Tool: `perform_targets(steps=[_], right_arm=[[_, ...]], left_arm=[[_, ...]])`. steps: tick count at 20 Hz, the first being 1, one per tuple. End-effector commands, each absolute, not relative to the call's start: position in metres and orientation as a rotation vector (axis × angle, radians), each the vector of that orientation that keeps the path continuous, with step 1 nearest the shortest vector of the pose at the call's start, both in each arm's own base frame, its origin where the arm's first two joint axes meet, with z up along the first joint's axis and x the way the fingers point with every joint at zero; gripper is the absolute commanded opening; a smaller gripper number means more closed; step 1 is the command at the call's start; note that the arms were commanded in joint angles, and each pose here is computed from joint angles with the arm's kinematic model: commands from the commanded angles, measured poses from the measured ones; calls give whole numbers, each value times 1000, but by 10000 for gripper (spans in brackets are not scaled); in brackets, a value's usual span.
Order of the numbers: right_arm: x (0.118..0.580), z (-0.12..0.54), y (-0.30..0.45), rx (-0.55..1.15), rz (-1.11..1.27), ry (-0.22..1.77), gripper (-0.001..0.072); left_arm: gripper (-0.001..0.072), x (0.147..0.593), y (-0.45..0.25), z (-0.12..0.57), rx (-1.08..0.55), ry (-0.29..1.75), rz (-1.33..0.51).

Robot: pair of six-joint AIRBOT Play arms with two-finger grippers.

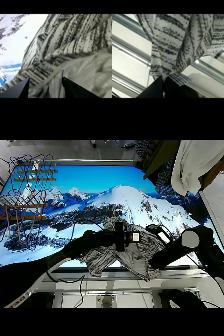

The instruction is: Fold the clothes and pants, and hang the long-sleeved shirts on hangers.

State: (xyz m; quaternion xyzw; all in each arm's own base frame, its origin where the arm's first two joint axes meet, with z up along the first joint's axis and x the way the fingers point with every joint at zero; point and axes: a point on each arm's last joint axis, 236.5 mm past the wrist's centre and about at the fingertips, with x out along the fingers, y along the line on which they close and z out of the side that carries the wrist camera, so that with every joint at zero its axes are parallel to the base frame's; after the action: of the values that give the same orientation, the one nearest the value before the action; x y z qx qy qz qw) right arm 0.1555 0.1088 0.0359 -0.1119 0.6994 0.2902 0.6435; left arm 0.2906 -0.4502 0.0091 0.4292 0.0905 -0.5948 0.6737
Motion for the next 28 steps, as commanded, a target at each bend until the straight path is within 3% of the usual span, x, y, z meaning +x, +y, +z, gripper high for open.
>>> perform_targets(steps=[1,10,12,13,15,16,21,25,28], right_arm=[[153,38,111,-246,672,1586,12],[152,39,115,-261,717,1572,13],[153,39,115,-267,723,1569,13],[153,39,115,-273,730,1566,13],[153,39,115,-278,734,1563,13],[153,39,115,-278,734,1563,13],[156,38,116,-277,729,1550,13],[192,42,113,-301,649,1417,13],[257,94,123,-292,579,1117,11]], left_arm=[[514,298,-472,3,1002,170,-1342],[475,303,-479,-20,1058,190,-1368],[402,302,-479,-24,1060,196,-1373],[400,301,-479,-24,1060,197,-1374],[214,300,-480,-25,1061,197,-1377],[32,299,-481,-25,1062,195,-1380],[14,315,-468,-22,1103,205,-1328],[13,387,-407,18,1076,296,-1027],[13,432,-347,107,1049,214,-770]])
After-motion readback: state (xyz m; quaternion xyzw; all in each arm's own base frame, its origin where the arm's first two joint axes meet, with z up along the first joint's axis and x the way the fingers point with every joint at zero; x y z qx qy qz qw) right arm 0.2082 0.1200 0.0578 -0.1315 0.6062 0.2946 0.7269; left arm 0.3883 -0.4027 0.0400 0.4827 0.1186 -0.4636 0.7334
